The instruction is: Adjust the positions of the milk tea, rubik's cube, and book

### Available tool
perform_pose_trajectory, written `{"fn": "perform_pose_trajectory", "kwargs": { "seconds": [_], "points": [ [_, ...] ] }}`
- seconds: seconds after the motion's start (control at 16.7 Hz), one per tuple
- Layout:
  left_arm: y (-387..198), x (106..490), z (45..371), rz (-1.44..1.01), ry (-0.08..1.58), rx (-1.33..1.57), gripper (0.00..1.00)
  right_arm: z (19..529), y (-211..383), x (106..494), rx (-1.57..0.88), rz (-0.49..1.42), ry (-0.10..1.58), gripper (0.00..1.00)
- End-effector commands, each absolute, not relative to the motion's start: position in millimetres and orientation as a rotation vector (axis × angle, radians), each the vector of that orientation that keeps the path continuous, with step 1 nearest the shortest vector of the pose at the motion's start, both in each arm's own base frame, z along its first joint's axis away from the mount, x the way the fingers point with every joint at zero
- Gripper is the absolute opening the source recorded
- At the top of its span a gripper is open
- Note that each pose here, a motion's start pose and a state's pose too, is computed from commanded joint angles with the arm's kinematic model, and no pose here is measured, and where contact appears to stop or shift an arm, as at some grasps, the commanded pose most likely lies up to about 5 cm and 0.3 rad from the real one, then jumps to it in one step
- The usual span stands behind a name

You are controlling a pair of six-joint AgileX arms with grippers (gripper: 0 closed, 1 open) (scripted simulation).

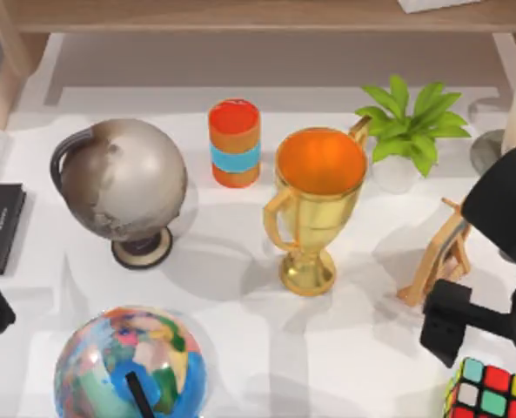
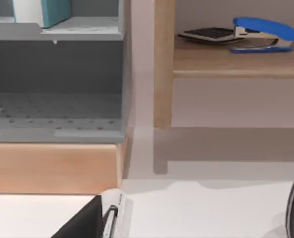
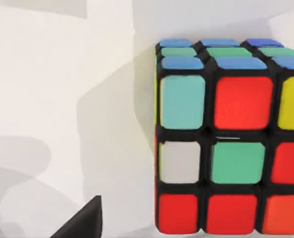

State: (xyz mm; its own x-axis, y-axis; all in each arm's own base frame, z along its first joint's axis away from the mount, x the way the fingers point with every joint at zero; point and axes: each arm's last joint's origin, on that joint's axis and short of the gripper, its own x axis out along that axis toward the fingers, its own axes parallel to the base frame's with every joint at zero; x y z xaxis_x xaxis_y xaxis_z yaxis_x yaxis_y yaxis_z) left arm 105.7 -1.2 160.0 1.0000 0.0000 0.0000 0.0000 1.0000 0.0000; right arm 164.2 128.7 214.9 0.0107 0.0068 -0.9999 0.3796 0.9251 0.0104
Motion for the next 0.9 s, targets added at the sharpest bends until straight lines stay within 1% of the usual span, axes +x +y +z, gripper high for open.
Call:
{"fn": "perform_pose_trajectory", "kwargs": {
  "seconds": [0.42,0.9],
  "points": [
    [-1.2,105.7,160.0,0.0,0.0,0.0,1.0,210.6,128.5,164.1,0.307,-0.304,1.547,1.0],
    [-1.2,105.7,160.0,0.0,0.0,0.0,1.0,156.9,129.1,163.7,0.305,-0.304,1.549,1.0]
  ]
}}
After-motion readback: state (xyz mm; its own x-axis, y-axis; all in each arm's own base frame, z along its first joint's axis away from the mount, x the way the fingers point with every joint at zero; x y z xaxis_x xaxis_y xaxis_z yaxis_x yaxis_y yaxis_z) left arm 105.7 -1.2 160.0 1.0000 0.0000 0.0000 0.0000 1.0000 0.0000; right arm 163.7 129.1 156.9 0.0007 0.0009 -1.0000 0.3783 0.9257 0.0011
